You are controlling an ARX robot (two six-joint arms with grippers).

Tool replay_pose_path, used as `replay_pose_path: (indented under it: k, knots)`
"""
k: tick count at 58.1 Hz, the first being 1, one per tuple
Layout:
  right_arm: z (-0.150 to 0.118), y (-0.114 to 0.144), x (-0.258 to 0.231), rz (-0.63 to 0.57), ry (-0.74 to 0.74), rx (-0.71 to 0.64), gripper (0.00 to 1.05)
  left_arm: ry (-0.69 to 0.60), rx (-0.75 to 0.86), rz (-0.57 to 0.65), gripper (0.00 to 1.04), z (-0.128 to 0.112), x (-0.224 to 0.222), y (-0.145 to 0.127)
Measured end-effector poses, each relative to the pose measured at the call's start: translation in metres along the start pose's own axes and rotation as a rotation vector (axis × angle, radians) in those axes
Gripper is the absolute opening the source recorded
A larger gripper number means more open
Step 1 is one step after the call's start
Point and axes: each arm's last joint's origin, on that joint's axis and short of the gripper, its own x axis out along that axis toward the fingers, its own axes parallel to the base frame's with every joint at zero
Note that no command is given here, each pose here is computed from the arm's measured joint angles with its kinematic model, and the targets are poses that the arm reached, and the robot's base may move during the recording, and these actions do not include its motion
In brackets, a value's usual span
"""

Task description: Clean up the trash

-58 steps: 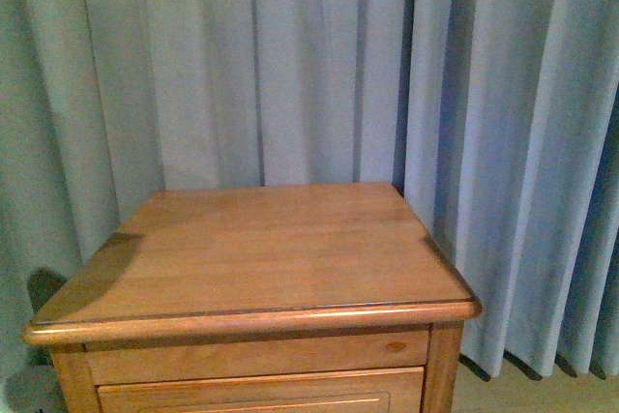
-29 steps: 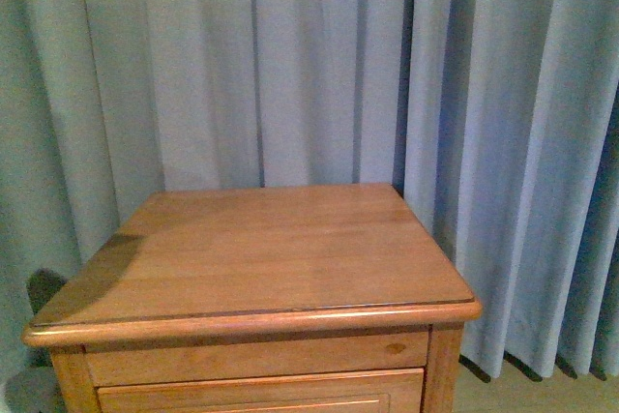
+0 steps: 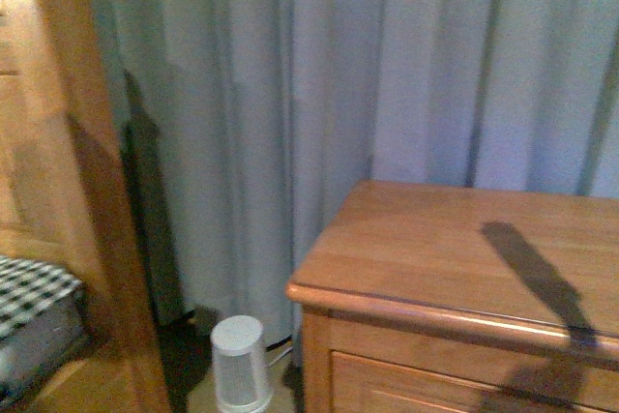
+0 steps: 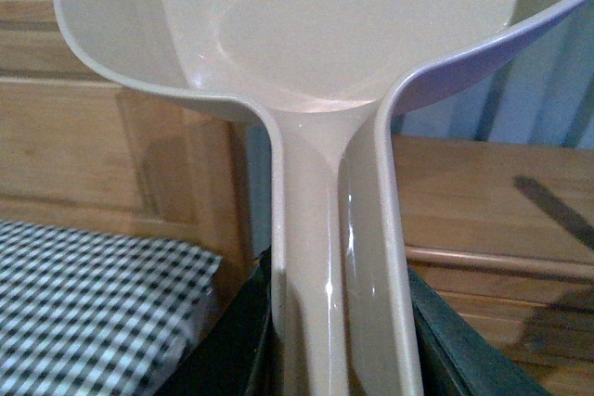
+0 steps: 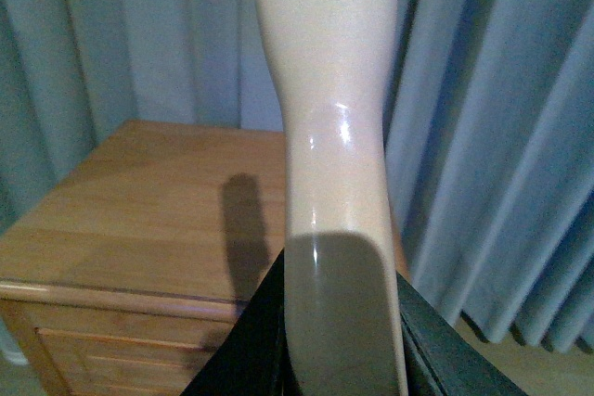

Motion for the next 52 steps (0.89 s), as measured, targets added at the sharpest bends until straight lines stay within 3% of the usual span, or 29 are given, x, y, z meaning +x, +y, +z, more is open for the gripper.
replay_pose_path:
  k: [52]
  knots:
    - [0.0007,-0.0004,-0.0003,-0.002,-0.003,0.003,0.19,0.000,0.000,-0.006,0.27,-0.0001,-0.0001,-0.0002]
